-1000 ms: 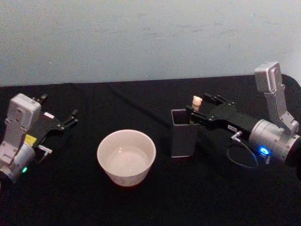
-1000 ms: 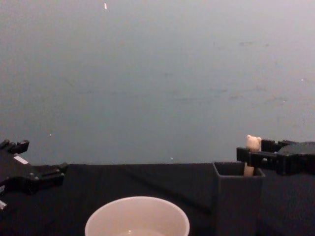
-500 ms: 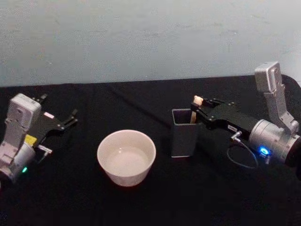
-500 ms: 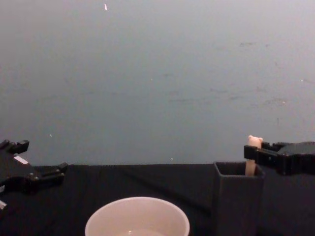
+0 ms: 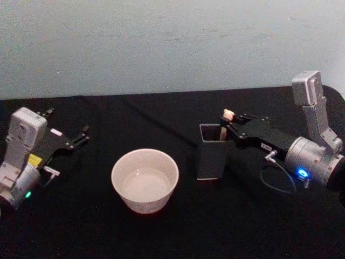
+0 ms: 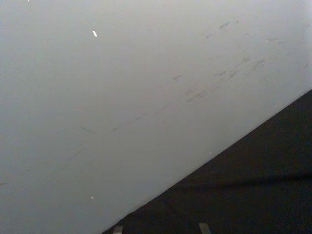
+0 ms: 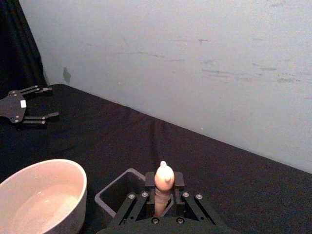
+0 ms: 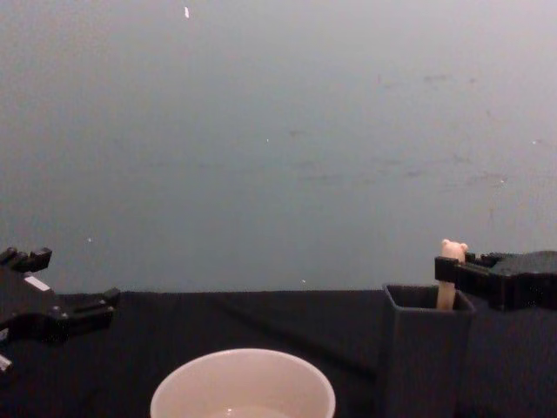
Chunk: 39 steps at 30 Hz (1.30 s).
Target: Pick up the stirring spoon with one hand, stir inside the cup, then place it back in its original position.
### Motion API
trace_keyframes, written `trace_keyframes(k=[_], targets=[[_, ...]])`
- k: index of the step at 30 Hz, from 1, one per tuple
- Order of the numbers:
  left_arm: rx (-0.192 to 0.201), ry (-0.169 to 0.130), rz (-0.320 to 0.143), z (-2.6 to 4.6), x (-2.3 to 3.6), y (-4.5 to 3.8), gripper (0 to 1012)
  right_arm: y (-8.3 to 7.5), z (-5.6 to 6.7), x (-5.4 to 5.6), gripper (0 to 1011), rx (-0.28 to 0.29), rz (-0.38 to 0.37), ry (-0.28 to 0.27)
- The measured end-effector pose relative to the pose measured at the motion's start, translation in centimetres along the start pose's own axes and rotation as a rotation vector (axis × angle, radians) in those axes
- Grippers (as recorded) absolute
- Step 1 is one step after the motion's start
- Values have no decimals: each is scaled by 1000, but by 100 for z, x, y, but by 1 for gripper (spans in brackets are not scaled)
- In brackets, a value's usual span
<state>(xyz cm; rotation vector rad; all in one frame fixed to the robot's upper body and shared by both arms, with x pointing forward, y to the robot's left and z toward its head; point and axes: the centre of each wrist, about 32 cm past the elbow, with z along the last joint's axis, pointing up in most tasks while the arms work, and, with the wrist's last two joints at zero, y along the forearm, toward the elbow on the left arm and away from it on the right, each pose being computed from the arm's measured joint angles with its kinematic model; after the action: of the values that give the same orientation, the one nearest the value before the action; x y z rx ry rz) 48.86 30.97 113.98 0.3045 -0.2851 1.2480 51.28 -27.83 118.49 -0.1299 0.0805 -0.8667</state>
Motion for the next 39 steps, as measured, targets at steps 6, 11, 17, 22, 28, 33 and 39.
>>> trace_keyframes(k=[6,11,17,22,28,33,39], targets=[[0,0,0,0,0,0,1002,0,0,0,211,0,0,0],[0,0,0,0,0,0,1001,0,0,0,212,0,0,0],[0,0,0,0,0,0,1001,-10,14,4,211,-5,16,12],[0,0,0,0,0,0,1001,-19,30,5,211,-11,30,27],[0,0,0,0,0,0,1001,-39,71,5,212,-1,39,45],[0,0,0,0,0,0,1001,-54,111,9,211,16,37,45],[0,0,0,0,0,0,1001,-80,197,21,212,50,30,41]])
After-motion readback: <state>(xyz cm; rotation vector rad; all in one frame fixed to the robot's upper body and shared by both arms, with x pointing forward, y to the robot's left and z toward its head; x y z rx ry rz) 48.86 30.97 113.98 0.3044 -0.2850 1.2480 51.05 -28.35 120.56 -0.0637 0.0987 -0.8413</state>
